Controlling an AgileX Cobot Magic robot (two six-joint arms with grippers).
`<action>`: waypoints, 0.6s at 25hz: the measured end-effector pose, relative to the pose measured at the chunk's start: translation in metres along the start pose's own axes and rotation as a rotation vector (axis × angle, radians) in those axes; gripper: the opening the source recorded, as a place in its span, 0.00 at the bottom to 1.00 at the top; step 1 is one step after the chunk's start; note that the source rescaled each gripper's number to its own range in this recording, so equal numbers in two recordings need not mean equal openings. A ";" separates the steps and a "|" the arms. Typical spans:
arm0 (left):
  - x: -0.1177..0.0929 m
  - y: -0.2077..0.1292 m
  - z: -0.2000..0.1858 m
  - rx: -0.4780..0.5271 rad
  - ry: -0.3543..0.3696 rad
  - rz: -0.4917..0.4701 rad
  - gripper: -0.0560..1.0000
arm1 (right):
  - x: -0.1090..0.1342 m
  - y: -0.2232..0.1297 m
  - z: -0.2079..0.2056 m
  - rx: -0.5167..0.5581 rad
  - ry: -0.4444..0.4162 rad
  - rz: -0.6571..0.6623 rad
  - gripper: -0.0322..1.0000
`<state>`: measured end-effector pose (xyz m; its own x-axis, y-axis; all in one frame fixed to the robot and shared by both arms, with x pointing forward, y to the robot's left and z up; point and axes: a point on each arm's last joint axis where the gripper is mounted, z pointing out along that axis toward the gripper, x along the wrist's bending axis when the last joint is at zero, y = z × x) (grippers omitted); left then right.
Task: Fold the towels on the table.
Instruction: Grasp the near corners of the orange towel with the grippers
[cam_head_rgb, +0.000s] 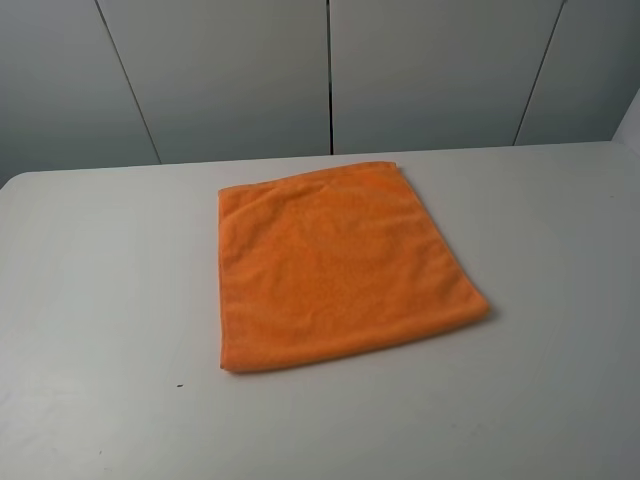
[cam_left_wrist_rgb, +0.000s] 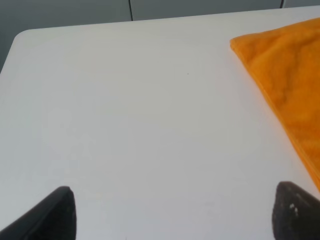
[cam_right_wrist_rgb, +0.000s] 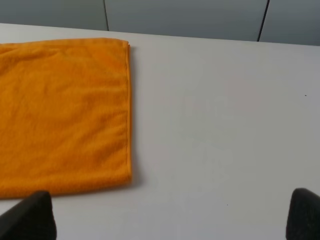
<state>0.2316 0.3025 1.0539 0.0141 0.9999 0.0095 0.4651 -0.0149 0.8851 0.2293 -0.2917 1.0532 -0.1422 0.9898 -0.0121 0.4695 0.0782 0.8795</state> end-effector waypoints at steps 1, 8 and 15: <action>0.000 0.000 0.000 0.000 0.000 0.000 1.00 | 0.000 0.000 0.000 0.000 0.000 0.000 1.00; 0.000 0.000 0.000 0.000 0.000 0.000 1.00 | 0.000 0.000 0.000 0.000 0.000 0.000 1.00; 0.002 0.000 0.000 0.000 0.018 0.009 1.00 | 0.000 0.000 0.000 0.000 0.000 0.000 1.00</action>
<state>0.2316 0.3041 1.0539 0.0029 0.9997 0.0258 0.4650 -0.0242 0.8850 0.2293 -0.2917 1.0532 -0.1422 0.9898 -0.0121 0.4695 0.0782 0.8795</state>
